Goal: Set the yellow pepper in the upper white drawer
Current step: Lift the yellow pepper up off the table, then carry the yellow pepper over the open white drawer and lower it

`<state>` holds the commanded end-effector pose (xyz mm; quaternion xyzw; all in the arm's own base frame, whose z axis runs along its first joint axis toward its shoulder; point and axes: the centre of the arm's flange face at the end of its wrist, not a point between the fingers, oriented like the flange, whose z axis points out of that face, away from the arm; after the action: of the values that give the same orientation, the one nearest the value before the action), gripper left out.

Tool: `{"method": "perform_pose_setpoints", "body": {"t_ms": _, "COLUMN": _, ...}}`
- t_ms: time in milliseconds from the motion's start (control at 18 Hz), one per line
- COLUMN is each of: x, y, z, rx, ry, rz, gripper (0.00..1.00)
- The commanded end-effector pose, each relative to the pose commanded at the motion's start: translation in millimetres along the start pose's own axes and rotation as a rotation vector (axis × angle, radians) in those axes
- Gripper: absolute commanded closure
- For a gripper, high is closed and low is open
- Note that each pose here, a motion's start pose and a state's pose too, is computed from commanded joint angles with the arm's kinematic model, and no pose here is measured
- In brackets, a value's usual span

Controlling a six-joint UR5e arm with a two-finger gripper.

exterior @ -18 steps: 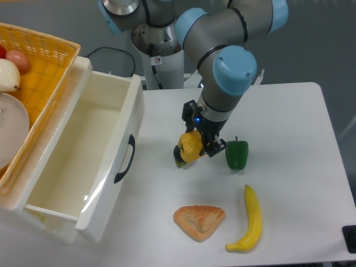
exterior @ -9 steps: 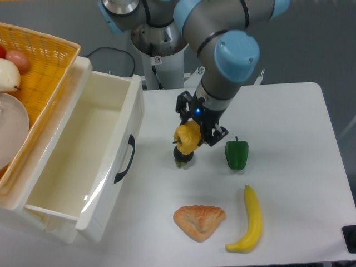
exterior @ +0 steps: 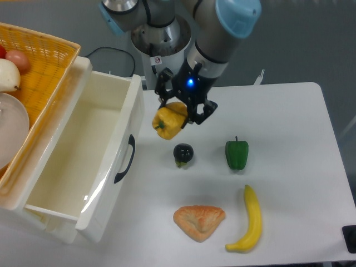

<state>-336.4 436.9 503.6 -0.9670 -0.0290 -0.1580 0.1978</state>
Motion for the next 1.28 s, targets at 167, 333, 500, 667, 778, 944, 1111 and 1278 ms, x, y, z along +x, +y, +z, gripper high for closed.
{"method": "perform_pose_setpoints", "body": {"t_ms": 167, "x": 20.1, "y": -6.9, "z": -2.2, "rx": 0.01, "ry": 0.002, "rz": -0.027, "gripper": 0.9}}
{"method": "perform_pose_setpoints", "body": {"t_ms": 333, "x": 33.7, "y": -16.2, "z": 4.4, "rx": 0.027, "ry": 0.031, "rz": -0.102, "gripper": 0.9}}
{"method": "perform_pose_setpoints", "body": {"t_ms": 500, "x": 40.4, "y": -20.5, "z": 6.2, "rx": 0.041, "ry": 0.049, "rz": -0.129, "gripper": 0.89}}
{"method": "perform_pose_setpoints", "body": {"t_ms": 667, "x": 47.6, "y": -26.7, "z": 10.0, "rx": 0.06, "ry": 0.082, "rz": -0.147, "gripper": 0.89}}
{"method": "perform_pose_setpoints", "body": {"t_ms": 778, "x": 51.8, "y": -28.9, "z": 12.3, "rx": 0.059, "ry": 0.087, "rz": -0.139, "gripper": 0.89}}
{"method": "perform_pose_setpoints", "body": {"t_ms": 944, "x": 63.1, "y": -33.5, "z": 20.1, "rx": 0.047, "ry": 0.099, "rz": -0.119, "gripper": 0.89}}
{"method": "perform_pose_setpoints", "body": {"t_ms": 1111, "x": 66.5, "y": -34.9, "z": 28.6, "rx": 0.036, "ry": 0.109, "rz": -0.112, "gripper": 0.89}}
{"method": "perform_pose_setpoints", "body": {"t_ms": 1278, "x": 71.0, "y": -36.6, "z": 34.0, "rx": 0.031, "ry": 0.117, "rz": -0.097, "gripper": 0.88}}
